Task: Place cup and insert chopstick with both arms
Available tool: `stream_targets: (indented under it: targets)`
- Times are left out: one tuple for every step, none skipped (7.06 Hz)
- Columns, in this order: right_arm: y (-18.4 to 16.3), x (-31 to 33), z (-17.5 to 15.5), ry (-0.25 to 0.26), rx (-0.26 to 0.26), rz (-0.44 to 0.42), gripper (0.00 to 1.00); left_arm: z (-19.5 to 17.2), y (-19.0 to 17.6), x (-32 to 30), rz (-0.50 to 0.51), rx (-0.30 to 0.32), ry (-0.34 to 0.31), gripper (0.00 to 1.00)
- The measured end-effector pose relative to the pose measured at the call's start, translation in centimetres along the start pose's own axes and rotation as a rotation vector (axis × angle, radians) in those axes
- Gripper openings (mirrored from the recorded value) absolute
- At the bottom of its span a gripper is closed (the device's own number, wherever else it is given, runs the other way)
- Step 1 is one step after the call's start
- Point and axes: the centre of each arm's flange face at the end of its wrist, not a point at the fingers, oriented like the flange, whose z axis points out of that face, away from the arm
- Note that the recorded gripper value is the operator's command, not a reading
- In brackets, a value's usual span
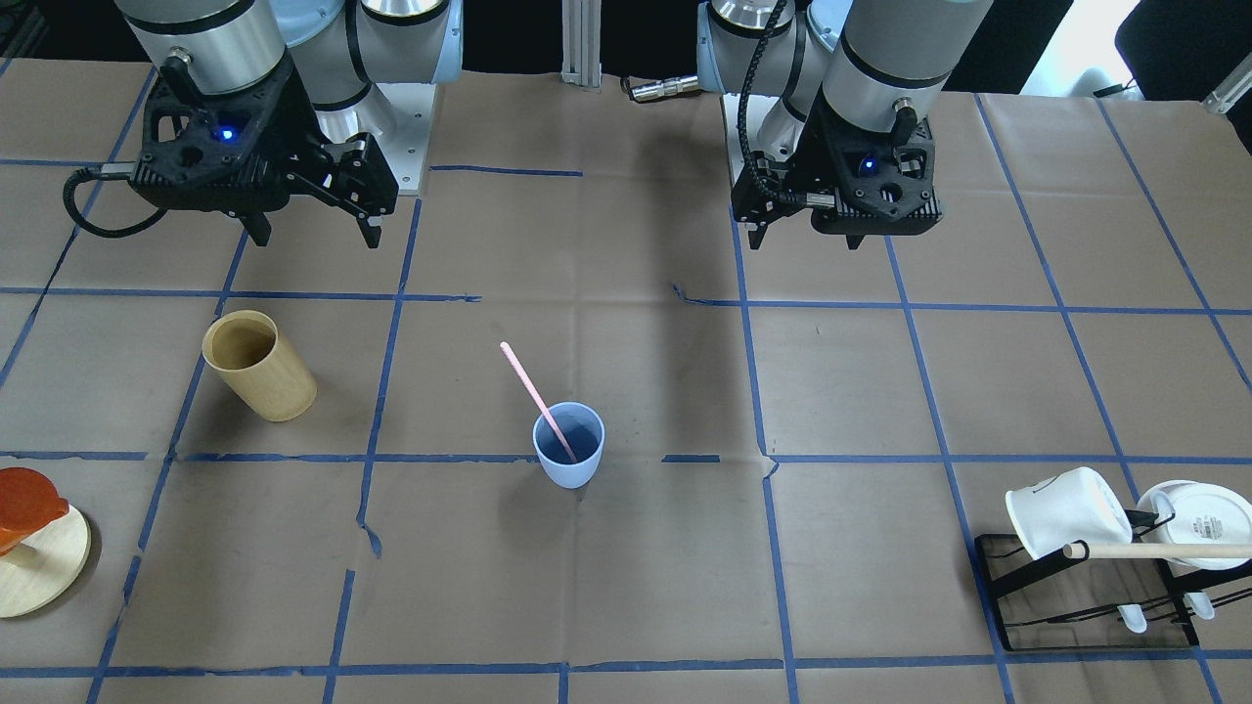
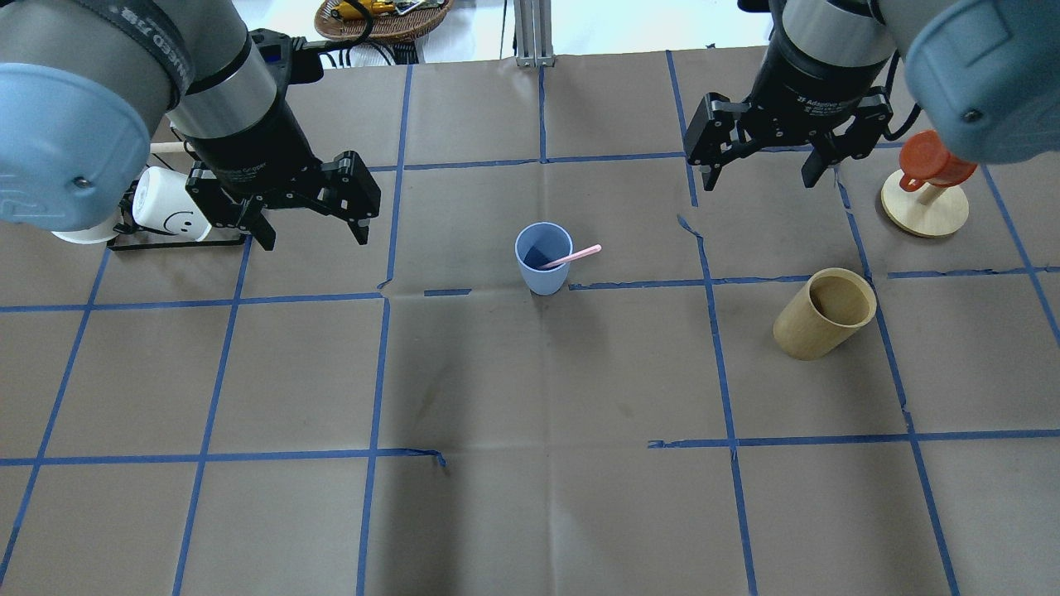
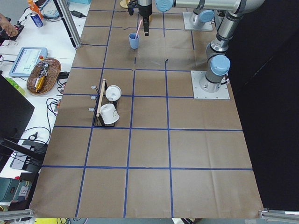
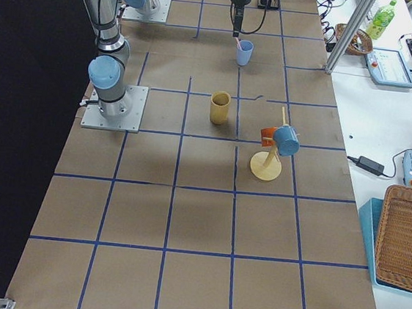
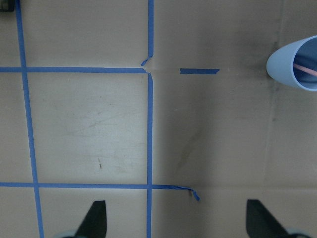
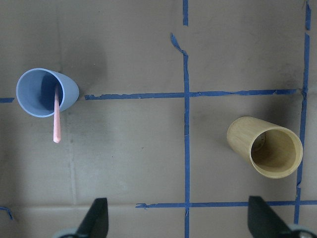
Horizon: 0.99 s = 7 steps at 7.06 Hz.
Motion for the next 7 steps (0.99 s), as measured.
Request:
stream_targets:
  targets:
    - [-0.06,0.45,0.05,0.0,-0.007,0.009,1.0,0.0,0.0,-0.01,0.0,0.0,0.0,1.0]
    - [-0.04,0.65,0.09,0.001,-0.012,0.013,1.0,-0.01,-0.01,-0.02,0.0,0.0,0.0,1.0]
    - [0.01,0.68,0.11,0.002,-0.015,0.014,1.0,-0.03,-0.02,-0.03,0.0,0.0,0.0,1.0]
    - [0.05,0.61,0.12,0.002,-0.015,0.013,1.0,-0.03,-0.02,-0.04,0.0,0.001,0.0,1.0]
    - [0.05,0.5,0.13,0.001,-0.013,0.014,1.0,-0.06,-0.02,-0.02,0.0,0.001,0.0,1.0]
    - [0.07,0.47,0.11,0.0,-0.012,0.017,1.0,-0.05,-0.01,-0.01,0.0,0.001,0.0,1.0]
    - [0.16,0.45,-0.03,0.0,-0.009,0.019,1.0,-0.03,-0.01,0.0,0.0,0.001,0.0,1.0]
